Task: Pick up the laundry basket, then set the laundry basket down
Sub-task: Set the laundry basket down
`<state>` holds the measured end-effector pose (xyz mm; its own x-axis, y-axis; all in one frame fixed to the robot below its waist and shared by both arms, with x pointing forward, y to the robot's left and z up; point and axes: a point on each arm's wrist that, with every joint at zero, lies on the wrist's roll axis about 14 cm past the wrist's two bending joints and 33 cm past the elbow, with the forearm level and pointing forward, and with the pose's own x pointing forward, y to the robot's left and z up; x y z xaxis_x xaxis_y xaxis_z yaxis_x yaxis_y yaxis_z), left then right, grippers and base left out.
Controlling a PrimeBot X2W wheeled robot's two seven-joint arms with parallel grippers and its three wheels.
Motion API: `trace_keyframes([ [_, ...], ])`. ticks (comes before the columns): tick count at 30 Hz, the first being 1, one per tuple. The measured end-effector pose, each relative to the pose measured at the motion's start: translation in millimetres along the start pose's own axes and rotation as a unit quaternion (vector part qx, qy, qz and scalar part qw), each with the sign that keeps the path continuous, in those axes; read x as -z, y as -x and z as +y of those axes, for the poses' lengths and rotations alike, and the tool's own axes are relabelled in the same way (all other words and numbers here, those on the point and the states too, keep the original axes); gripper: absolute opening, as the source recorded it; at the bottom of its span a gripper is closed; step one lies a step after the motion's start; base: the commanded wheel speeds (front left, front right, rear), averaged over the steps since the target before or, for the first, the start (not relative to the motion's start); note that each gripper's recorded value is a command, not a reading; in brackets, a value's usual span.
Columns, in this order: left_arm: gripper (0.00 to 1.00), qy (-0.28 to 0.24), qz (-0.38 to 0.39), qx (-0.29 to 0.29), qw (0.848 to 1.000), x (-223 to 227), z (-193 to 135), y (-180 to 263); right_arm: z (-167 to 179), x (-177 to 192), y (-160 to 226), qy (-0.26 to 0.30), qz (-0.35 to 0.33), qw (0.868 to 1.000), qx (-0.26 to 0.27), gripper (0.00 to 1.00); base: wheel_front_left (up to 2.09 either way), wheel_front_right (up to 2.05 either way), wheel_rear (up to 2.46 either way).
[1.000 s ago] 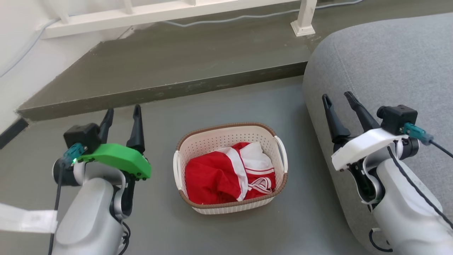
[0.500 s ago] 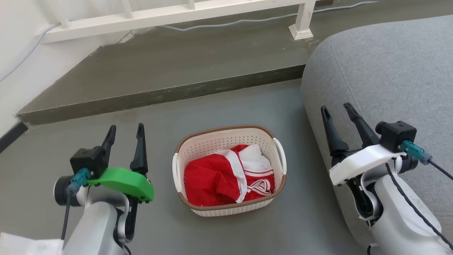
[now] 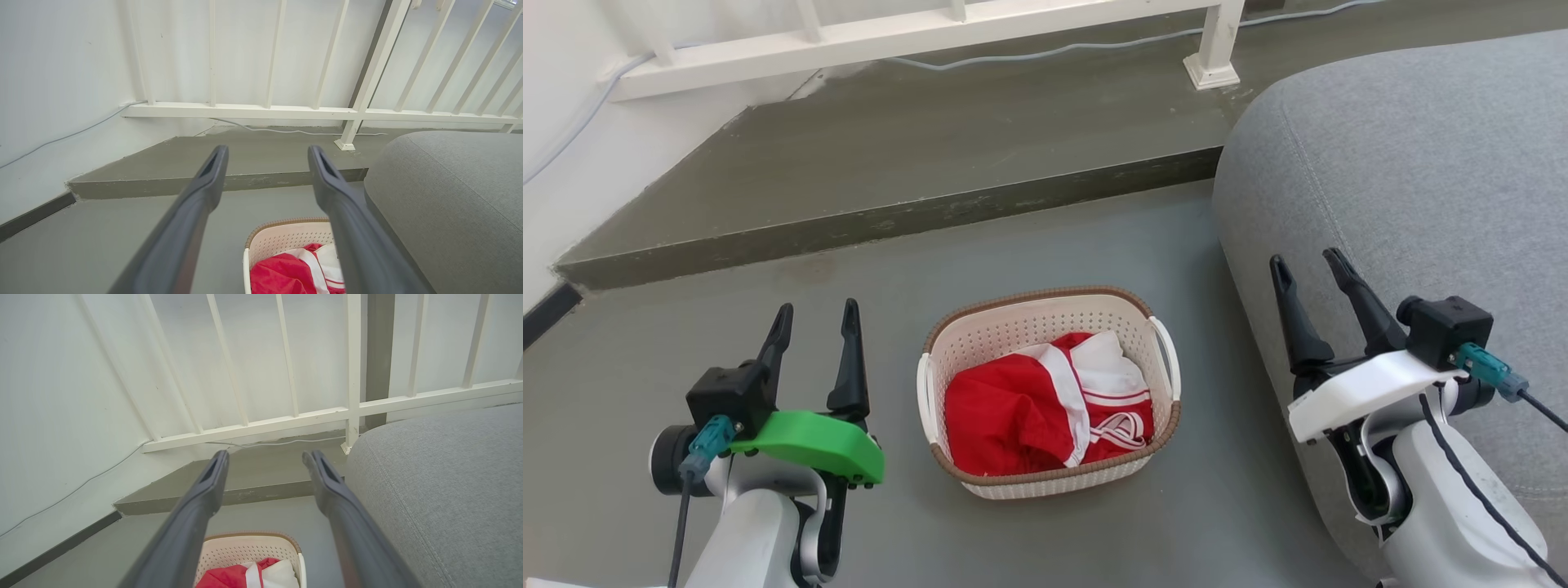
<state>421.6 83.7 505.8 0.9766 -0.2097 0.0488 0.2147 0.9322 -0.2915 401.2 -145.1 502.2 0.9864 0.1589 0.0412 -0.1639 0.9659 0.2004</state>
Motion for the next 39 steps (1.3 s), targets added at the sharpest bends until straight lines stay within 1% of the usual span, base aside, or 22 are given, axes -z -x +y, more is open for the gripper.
trace_keyframes([
  [13,1.00,-0.005,-0.003,-0.010,1.000,0,6,7,2,4,4,0.006,0.003,1.000,-0.002,1.00,0.00,0.00,0.00],
  [30,1.00,0.008,-0.004,-0.014,1.000,1,7,11,0,6,6,0.005,0.005,1.000,0.000,1.00,0.00,0.00,0.00],
  [39,1.00,0.001,-0.005,-0.017,1.000,1,9,11,1,6,5,0.005,0.004,1.000,0.000,1.00,0.00,0.00,0.00],
])
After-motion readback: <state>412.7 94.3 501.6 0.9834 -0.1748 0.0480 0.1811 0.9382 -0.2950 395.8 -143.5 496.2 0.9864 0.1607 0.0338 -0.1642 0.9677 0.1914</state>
